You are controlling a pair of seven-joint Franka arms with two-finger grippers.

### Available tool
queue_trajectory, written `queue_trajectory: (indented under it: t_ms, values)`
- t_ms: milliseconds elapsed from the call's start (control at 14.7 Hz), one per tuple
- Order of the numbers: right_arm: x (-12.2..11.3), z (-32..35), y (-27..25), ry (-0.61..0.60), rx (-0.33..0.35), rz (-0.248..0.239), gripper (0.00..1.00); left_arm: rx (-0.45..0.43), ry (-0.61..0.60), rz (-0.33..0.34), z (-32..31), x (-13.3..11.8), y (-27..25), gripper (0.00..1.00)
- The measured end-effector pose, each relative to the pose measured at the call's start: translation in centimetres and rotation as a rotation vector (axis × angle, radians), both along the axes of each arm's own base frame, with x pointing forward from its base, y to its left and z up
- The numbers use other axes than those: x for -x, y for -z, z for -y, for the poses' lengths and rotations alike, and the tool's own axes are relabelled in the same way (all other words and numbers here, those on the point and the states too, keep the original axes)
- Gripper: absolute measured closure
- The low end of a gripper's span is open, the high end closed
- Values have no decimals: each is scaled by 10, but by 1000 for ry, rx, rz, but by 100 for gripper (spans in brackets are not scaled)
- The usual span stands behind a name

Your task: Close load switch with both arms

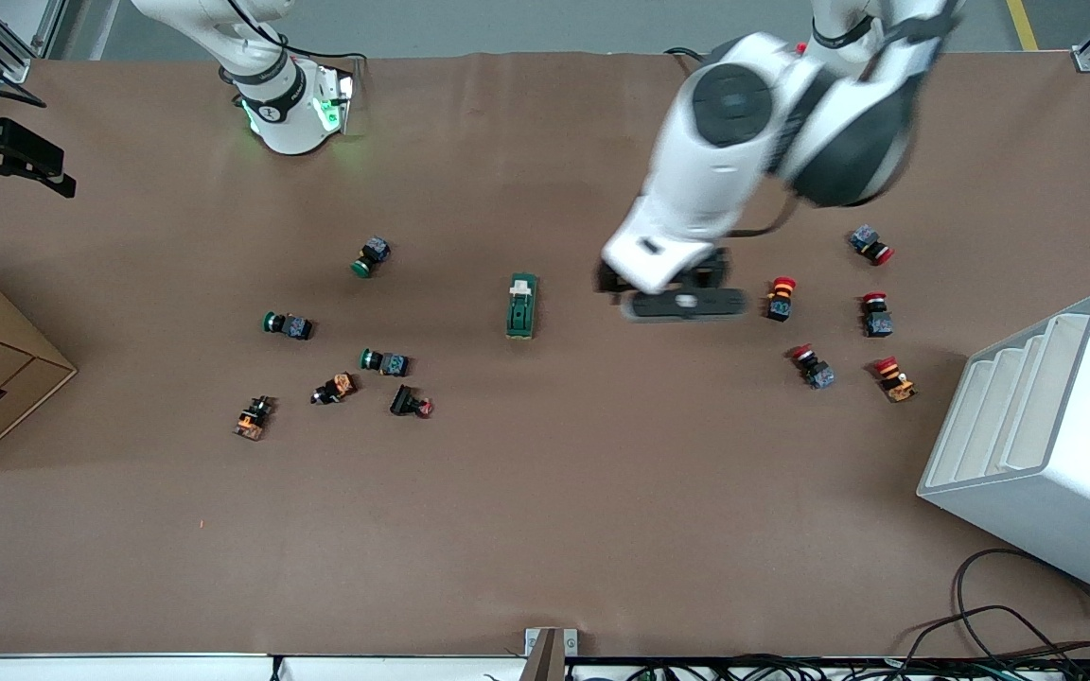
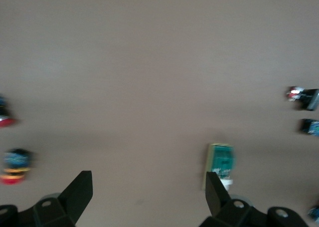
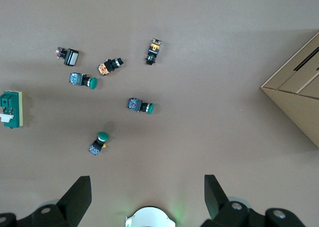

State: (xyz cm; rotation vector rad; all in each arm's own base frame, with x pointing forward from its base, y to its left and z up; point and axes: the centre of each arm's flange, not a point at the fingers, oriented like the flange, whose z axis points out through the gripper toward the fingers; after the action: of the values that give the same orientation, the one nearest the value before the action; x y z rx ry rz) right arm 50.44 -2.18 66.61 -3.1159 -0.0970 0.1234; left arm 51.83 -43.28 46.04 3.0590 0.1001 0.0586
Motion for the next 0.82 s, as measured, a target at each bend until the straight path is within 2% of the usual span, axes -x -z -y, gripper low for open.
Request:
queue_trajectory:
  t_ms: [68,205,409,614,818]
  values:
    - [0,0,-1,0,0,3,0,5,-15,16,23,10,19,0]
    - [0,0,-1,1,0,3,0,-39,-34,73,60,34,57,0]
    - [-6,2,11,4,0,-21,0,-61,-57,137,107,70,107,0]
    - [-31,7,53,11,15,-88,0,-64,-8,221,144,104,156,3]
    - [-69,38,122,55,18,-171,0,-126,22,311,160,134,203,3]
